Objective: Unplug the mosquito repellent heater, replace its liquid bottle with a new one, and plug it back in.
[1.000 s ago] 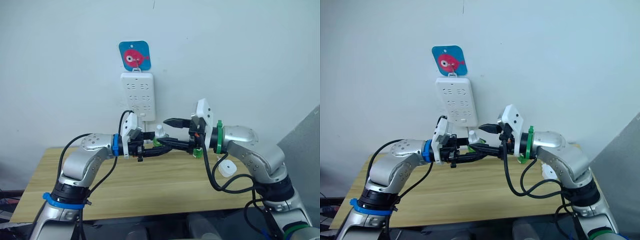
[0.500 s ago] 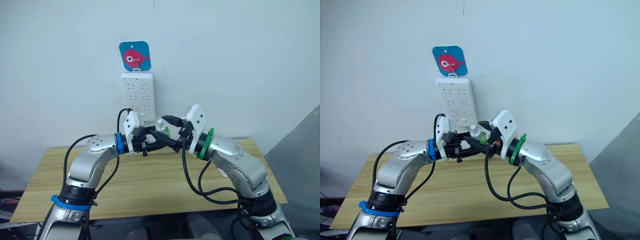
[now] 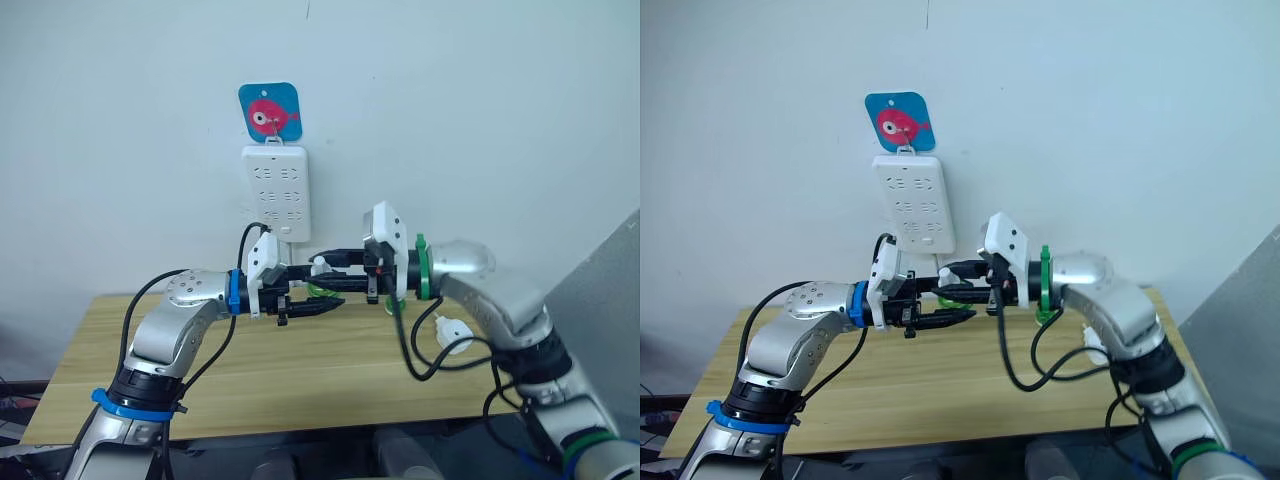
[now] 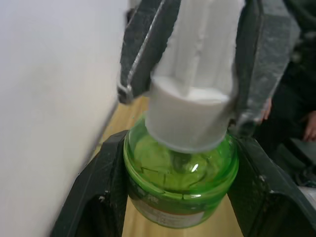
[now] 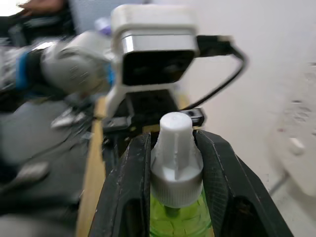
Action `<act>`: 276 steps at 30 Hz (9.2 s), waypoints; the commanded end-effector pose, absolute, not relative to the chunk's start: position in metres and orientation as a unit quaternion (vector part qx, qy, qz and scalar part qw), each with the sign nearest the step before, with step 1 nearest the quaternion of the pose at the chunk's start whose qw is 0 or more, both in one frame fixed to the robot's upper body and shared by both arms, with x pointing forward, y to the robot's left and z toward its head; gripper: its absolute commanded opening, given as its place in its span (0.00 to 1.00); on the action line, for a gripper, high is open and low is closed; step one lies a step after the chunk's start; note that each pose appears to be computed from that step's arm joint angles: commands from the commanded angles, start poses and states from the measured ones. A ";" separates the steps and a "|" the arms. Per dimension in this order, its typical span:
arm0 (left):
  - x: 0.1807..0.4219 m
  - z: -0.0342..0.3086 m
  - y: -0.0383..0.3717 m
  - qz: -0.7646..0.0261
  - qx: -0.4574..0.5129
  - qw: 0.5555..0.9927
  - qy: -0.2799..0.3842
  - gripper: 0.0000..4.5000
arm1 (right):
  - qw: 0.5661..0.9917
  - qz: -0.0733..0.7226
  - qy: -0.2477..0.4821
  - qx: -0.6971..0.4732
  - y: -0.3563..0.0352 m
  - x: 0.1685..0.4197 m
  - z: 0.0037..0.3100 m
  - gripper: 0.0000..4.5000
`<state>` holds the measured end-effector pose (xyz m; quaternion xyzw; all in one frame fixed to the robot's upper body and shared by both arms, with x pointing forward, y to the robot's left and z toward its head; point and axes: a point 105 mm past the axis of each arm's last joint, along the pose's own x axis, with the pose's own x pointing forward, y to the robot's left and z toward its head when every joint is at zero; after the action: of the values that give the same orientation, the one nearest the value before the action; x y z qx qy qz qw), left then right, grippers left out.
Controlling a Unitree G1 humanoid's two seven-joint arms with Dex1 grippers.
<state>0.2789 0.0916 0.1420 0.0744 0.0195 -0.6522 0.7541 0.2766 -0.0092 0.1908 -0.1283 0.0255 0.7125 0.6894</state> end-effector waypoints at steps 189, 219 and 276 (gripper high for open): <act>0.268 0.094 0.117 -0.589 0.106 0.799 0.058 0.51 | 0.898 0.425 -0.066 -0.095 -0.098 0.310 0.202 0.08; 0.238 0.078 0.153 -0.527 0.110 0.835 0.113 0.51 | 0.948 0.305 0.023 -0.093 -0.065 0.355 0.034 0.08; 0.261 0.147 0.085 -0.677 0.116 0.727 0.002 0.51 | 0.747 0.663 0.023 -0.039 -0.017 0.246 0.174 0.71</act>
<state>0.2649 0.0895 0.1377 0.1135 0.0228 -0.6678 0.7353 0.2485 -0.0209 0.1641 -0.0384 0.0439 0.6542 0.7540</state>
